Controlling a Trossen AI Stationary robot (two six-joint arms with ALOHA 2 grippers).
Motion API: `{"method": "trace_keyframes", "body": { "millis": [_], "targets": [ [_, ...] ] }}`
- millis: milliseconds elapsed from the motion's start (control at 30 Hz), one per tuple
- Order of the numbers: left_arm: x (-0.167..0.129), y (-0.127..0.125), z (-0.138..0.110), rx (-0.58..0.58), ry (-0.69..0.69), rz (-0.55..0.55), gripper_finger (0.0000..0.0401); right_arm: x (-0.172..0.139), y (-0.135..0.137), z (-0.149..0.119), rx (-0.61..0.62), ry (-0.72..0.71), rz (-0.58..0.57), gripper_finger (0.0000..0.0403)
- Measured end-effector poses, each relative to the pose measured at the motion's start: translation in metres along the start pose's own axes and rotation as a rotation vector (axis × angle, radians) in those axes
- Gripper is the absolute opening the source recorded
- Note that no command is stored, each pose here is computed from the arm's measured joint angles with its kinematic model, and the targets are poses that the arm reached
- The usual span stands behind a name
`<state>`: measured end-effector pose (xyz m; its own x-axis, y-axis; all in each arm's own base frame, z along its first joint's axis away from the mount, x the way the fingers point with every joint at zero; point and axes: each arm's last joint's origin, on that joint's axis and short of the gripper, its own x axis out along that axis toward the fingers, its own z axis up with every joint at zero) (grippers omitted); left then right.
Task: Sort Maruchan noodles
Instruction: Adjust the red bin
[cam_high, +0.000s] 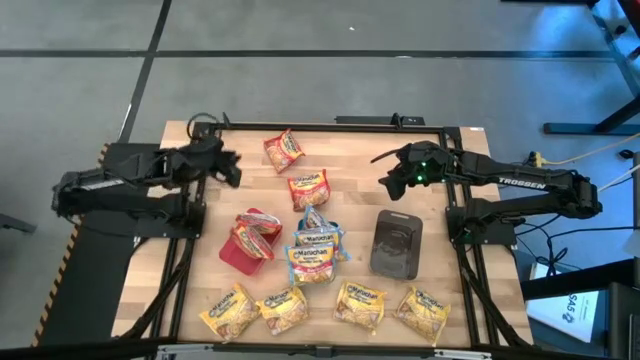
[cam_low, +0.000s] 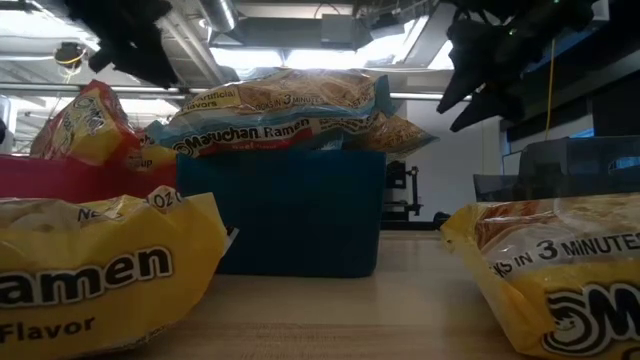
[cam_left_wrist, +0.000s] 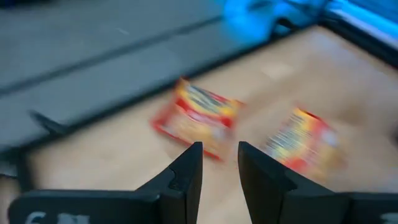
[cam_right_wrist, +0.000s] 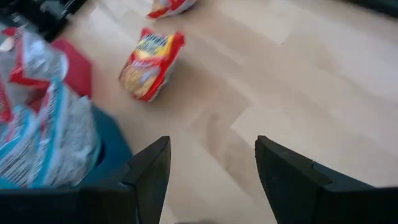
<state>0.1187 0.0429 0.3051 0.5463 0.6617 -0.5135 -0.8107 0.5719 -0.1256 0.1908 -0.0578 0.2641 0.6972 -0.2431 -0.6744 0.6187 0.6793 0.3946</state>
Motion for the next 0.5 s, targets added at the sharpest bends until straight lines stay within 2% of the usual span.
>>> {"method": "trace_keyframes", "body": {
  "millis": [67, 167, 333, 500],
  "targets": [
    [0.009, 0.005, 0.006, 0.004, -0.017, 0.062, 0.0096, 0.000, 0.000, 0.002, 0.010, -0.033, -0.013, 0.0230],
    [0.016, 0.015, 0.011, -0.051, 0.000, 0.091, 0.0096, 0.008, 0.008, 0.011, 0.057, -0.095, 0.068, 0.0230],
    [0.017, 0.024, 0.014, -0.139, 0.042, 0.014, 0.0096, 0.042, 0.020, 0.022, 0.072, -0.108, 0.193, 0.0230],
    [0.016, 0.025, 0.012, -0.169, 0.096, -0.068, 0.0096, 0.086, 0.019, 0.024, 0.110, -0.080, 0.191, 0.0230]
  ]
}}
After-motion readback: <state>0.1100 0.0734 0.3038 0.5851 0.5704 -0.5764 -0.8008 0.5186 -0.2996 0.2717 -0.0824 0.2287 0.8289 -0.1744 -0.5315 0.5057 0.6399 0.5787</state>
